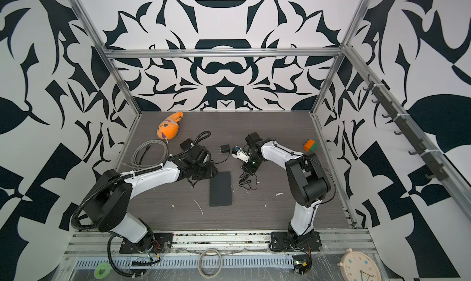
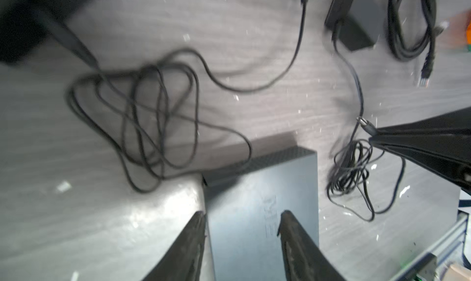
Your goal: Insert the plug into the switch port
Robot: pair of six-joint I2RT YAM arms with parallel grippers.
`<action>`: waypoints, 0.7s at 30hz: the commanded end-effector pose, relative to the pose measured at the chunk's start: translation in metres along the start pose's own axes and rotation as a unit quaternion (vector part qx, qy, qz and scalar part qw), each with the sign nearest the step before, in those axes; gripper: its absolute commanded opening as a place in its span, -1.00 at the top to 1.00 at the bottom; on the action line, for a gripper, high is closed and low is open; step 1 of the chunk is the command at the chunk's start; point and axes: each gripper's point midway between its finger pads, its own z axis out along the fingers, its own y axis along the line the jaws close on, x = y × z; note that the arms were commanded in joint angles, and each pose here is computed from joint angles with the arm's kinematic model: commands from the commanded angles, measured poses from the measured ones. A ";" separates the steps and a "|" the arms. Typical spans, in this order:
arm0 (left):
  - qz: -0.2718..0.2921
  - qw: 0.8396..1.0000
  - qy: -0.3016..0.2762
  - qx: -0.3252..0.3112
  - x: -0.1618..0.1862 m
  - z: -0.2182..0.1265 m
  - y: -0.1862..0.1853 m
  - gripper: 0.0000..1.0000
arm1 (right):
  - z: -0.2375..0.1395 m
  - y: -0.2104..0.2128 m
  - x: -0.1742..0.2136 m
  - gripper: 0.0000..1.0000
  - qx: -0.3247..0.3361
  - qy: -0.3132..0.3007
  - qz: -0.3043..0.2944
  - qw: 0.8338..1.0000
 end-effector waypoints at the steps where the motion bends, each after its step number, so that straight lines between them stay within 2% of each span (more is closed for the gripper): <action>1: -0.035 0.999 0.032 -0.023 0.019 0.002 0.013 -0.02 | -0.007 0.023 -0.001 0.88 -0.002 -0.021 -0.037 0.999; 6: -0.044 0.998 0.040 -0.033 0.017 0.008 0.013 -0.02 | 0.003 0.046 0.012 0.87 -0.016 -0.014 -0.057 0.998; 8: -0.032 0.998 0.055 -0.017 0.018 0.015 0.006 -0.02 | 0.006 0.048 0.012 0.86 -0.019 -0.015 -0.063 0.998; 11: -0.006 0.996 0.081 -0.042 0.020 0.020 0.010 -0.01 | 0.004 0.055 0.003 0.86 -0.027 -0.029 -0.073 0.997; 21: 0.031 0.994 0.096 -0.045 0.007 0.027 0.010 0.02 | 0.020 0.053 -0.005 0.88 -0.024 -0.047 -0.081 0.995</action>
